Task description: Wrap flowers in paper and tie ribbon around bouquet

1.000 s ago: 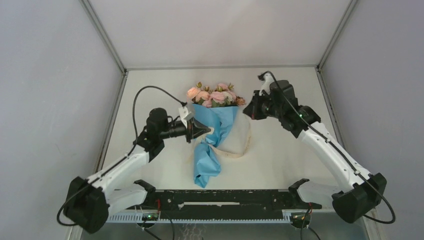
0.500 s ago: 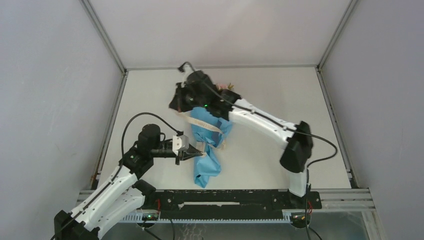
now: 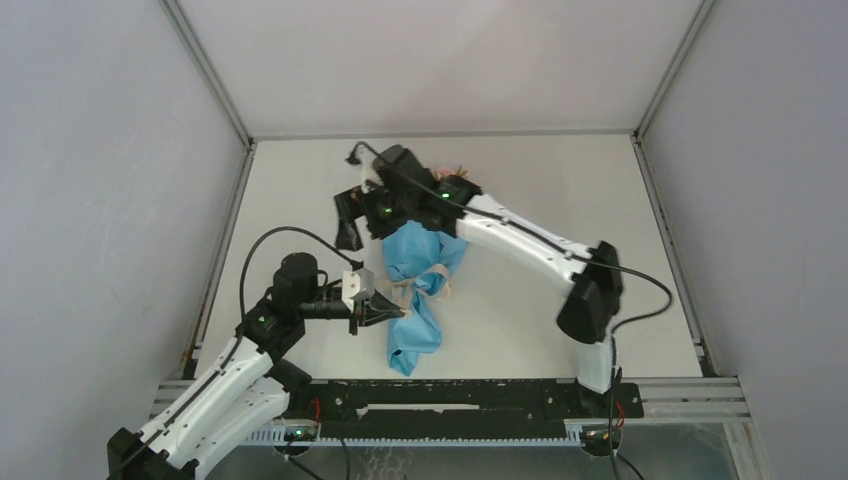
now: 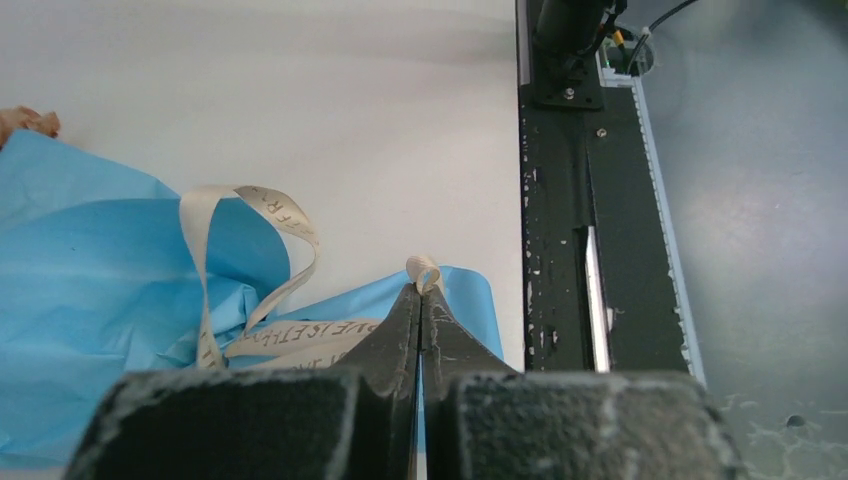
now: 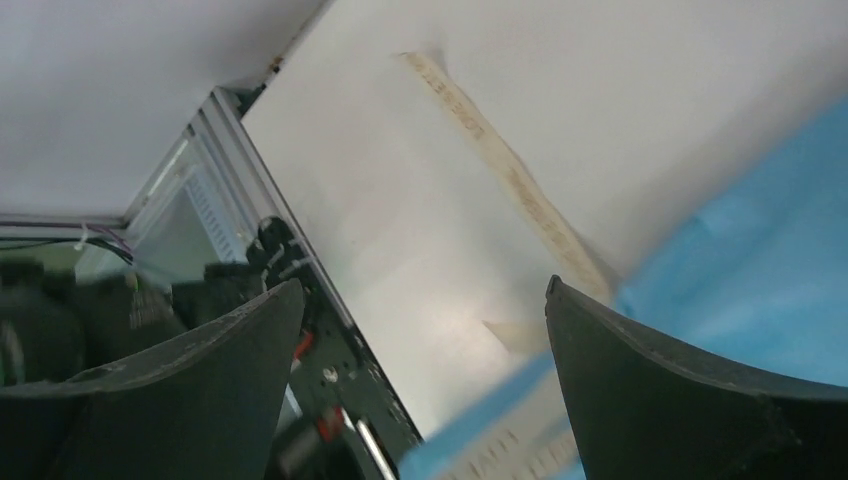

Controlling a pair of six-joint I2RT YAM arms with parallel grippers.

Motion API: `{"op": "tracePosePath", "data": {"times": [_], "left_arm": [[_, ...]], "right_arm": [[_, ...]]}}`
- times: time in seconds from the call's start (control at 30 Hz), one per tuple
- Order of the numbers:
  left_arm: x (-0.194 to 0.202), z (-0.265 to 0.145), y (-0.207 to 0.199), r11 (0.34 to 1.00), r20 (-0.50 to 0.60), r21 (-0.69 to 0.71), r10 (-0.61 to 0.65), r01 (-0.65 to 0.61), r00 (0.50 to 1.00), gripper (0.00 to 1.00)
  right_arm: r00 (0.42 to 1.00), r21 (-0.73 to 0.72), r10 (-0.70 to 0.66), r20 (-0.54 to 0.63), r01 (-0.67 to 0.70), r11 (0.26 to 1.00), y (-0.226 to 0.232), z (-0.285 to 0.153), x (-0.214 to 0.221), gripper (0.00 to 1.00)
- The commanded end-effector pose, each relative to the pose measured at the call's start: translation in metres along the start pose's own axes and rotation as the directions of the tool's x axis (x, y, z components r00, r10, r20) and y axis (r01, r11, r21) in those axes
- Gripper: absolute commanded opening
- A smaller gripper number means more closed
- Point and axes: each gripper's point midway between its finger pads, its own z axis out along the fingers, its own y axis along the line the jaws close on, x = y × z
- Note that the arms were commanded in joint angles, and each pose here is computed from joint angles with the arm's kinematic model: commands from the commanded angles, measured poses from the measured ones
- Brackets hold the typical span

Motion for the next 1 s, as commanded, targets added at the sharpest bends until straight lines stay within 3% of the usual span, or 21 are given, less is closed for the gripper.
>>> {"op": "tracePosePath", "data": {"times": [0.0, 0.03, 0.07, 0.13, 0.2, 0.37, 0.5, 0.77, 0.97], "left_arm": [[-0.016, 0.003, 0.008, 0.989, 0.075, -0.032, -0.141, 0.143, 0.987, 0.00], [-0.017, 0.003, 0.010, 0.984, 0.086, -0.038, -0.172, 0.175, 0.981, 0.00], [-0.022, 0.003, 0.014, 0.979, 0.109, -0.047, -0.194, 0.200, 0.975, 0.00], [-0.024, 0.001, 0.022, 0.964, 0.136, -0.073, -0.246, 0.257, 0.960, 0.00], [-0.025, 0.001, 0.032, 0.944, 0.163, -0.107, -0.294, 0.313, 0.942, 0.00], [-0.027, 0.004, 0.039, 0.911, 0.216, -0.105, -0.369, 0.398, 0.904, 0.00], [-0.029, 0.005, 0.033, 0.922, 0.212, -0.065, -0.361, 0.381, 0.908, 0.00], [-0.028, 0.007, 0.025, 0.952, 0.176, -0.008, -0.301, 0.307, 0.937, 0.00], [-0.033, 0.008, 0.025, 0.962, 0.162, 0.012, -0.271, 0.273, 0.949, 0.00]], "right_arm": [[0.956, -0.082, -0.182, 0.230, 0.205, 0.975, 0.012, -0.099, -0.035, 1.00], [0.942, -0.110, -0.202, 0.268, 0.238, 0.965, 0.004, -0.104, -0.020, 1.00], [0.893, -0.146, -0.241, 0.380, 0.315, 0.938, 0.016, -0.131, -0.029, 1.00], [0.828, -0.148, -0.269, 0.492, 0.384, 0.912, 0.003, -0.157, 0.003, 0.95], [0.801, -0.123, -0.267, 0.537, 0.387, 0.914, -0.007, -0.165, 0.026, 0.88], [0.810, -0.153, -0.276, 0.518, 0.405, 0.901, -0.008, -0.148, 0.072, 0.72], [0.813, -0.186, -0.333, 0.478, 0.464, 0.866, -0.011, -0.133, 0.092, 0.63], [0.802, -0.314, -0.391, 0.451, 0.553, 0.772, 0.001, -0.124, 0.112, 0.71], [0.836, -0.368, -0.380, 0.395, 0.523, 0.769, 0.002, -0.114, 0.120, 0.59]]}}
